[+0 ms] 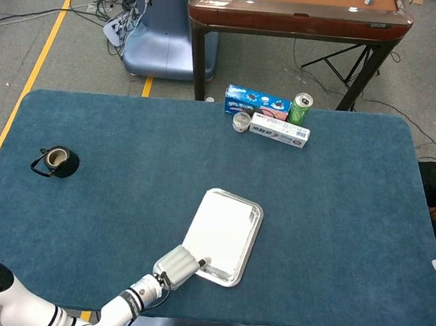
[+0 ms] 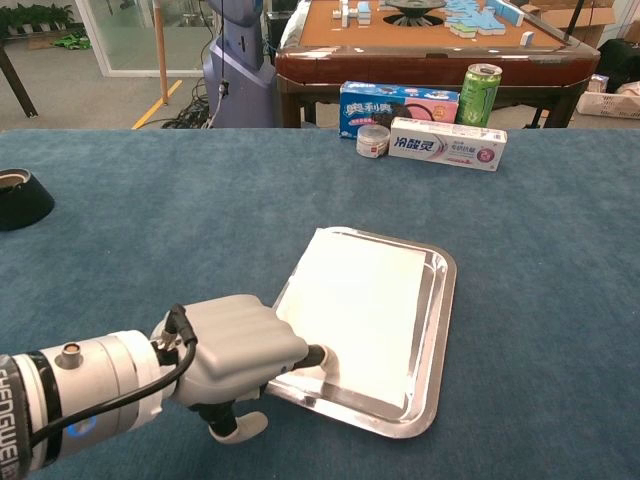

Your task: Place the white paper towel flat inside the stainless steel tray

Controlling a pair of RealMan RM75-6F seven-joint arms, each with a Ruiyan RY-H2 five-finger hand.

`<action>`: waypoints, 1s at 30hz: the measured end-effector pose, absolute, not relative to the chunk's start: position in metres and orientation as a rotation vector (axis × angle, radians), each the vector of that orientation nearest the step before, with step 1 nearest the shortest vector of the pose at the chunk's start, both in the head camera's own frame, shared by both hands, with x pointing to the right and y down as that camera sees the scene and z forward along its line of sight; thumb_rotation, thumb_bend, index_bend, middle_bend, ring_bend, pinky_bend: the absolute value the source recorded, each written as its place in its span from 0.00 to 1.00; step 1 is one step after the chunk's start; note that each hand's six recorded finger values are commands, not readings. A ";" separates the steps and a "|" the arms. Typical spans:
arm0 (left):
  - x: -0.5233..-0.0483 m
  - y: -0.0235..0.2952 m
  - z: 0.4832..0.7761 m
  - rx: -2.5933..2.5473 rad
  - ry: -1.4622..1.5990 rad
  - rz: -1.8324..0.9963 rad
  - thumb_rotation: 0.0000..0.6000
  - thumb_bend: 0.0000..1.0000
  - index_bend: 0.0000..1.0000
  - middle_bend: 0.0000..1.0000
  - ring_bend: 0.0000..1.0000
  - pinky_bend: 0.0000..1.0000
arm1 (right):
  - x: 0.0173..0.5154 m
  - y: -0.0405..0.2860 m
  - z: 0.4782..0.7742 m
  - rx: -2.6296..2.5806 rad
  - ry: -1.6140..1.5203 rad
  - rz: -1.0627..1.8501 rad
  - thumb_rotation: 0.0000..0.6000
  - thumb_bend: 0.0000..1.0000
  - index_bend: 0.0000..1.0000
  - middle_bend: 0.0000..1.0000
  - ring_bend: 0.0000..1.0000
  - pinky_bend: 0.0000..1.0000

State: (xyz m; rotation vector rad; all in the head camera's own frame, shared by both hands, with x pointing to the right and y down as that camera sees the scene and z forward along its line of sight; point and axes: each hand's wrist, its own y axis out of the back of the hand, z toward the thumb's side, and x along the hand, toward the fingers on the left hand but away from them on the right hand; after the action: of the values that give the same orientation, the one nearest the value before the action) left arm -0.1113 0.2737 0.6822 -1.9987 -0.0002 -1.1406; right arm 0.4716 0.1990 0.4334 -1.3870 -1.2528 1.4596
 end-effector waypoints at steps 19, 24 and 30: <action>-0.124 0.270 0.669 -1.984 0.041 -1.125 1.00 0.39 0.15 1.00 0.86 0.93 | 0.470 0.199 0.434 -1.399 -1.252 1.456 1.00 0.12 0.30 0.34 0.25 0.41; -0.132 0.266 0.656 -1.972 0.080 -1.120 1.00 0.39 0.15 1.00 0.86 0.93 | 0.470 0.199 0.437 -1.406 -1.241 1.465 1.00 0.12 0.30 0.34 0.25 0.41; -0.158 0.249 0.638 -1.923 0.198 -1.155 1.00 0.39 0.13 0.89 0.78 0.89 | 0.468 0.200 0.443 -1.414 -1.222 1.485 1.00 0.12 0.30 0.34 0.25 0.41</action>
State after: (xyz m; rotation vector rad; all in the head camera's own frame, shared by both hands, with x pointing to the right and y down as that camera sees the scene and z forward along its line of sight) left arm -0.1579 0.2494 0.6381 -1.9226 0.1982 -1.1554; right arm 0.4680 0.1999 0.4427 -1.4141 -1.2219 1.4849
